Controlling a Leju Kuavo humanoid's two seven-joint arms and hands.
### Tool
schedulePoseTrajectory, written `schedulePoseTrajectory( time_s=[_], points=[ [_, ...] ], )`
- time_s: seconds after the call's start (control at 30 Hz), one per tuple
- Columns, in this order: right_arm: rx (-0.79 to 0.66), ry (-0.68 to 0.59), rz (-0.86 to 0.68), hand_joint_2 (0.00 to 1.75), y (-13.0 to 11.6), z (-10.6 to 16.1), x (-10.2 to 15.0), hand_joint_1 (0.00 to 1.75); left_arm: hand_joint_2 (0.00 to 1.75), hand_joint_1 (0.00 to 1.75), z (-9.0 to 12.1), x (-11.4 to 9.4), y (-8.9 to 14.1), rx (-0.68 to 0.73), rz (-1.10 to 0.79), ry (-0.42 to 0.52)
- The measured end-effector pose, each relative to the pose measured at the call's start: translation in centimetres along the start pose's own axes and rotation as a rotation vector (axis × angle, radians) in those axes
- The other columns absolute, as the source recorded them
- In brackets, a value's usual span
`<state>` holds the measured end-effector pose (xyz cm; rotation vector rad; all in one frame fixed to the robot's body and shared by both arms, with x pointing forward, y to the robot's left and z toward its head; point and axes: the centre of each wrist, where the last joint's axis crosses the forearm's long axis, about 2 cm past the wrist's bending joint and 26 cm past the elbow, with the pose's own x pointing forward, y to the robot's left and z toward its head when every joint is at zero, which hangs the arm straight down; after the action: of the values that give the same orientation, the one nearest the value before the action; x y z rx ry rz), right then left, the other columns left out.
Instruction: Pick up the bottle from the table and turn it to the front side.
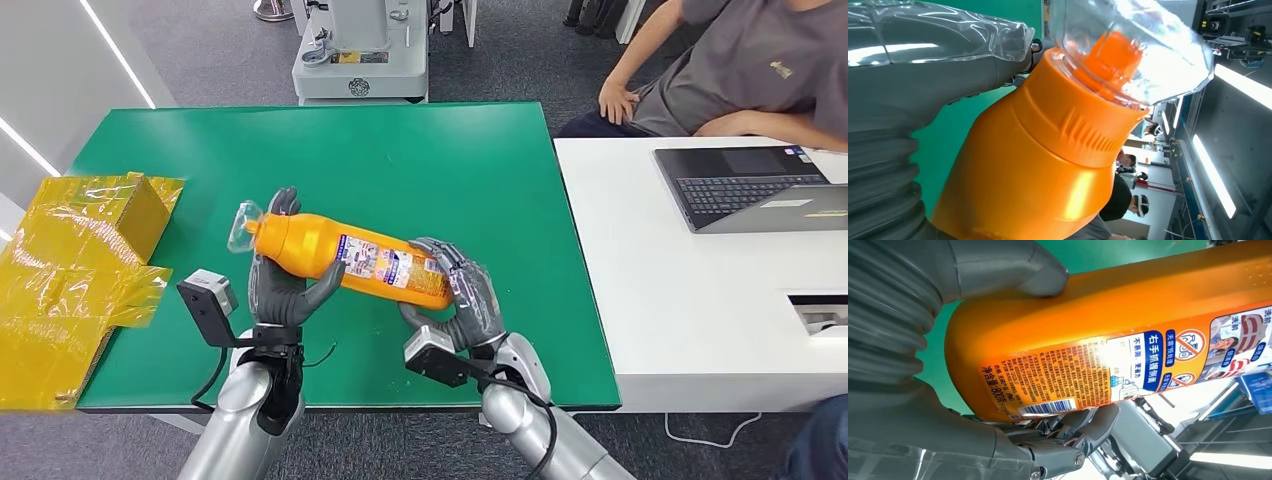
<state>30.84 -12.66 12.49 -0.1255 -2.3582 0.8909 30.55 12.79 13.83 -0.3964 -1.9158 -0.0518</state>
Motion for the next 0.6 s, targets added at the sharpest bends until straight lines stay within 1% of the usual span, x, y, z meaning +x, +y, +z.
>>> schedulePoseTrajectory(
  time_s=[0.47, 0.6],
  points=[
    [0.011, 0.023, 0.008, 1.75, 0.52, 0.85, 0.04, 1.75, 1.75, 0.00, 0.05, -0.02, 0.01, -0.003, -0.005, -0.002],
    [0.009, 0.024, 0.014, 1.75, 0.57, 0.94, 0.07, 1.75, 1.75, 0.00, -0.71, 0.65, 0.21, -0.017, -0.015, -0.033]
  ],
)
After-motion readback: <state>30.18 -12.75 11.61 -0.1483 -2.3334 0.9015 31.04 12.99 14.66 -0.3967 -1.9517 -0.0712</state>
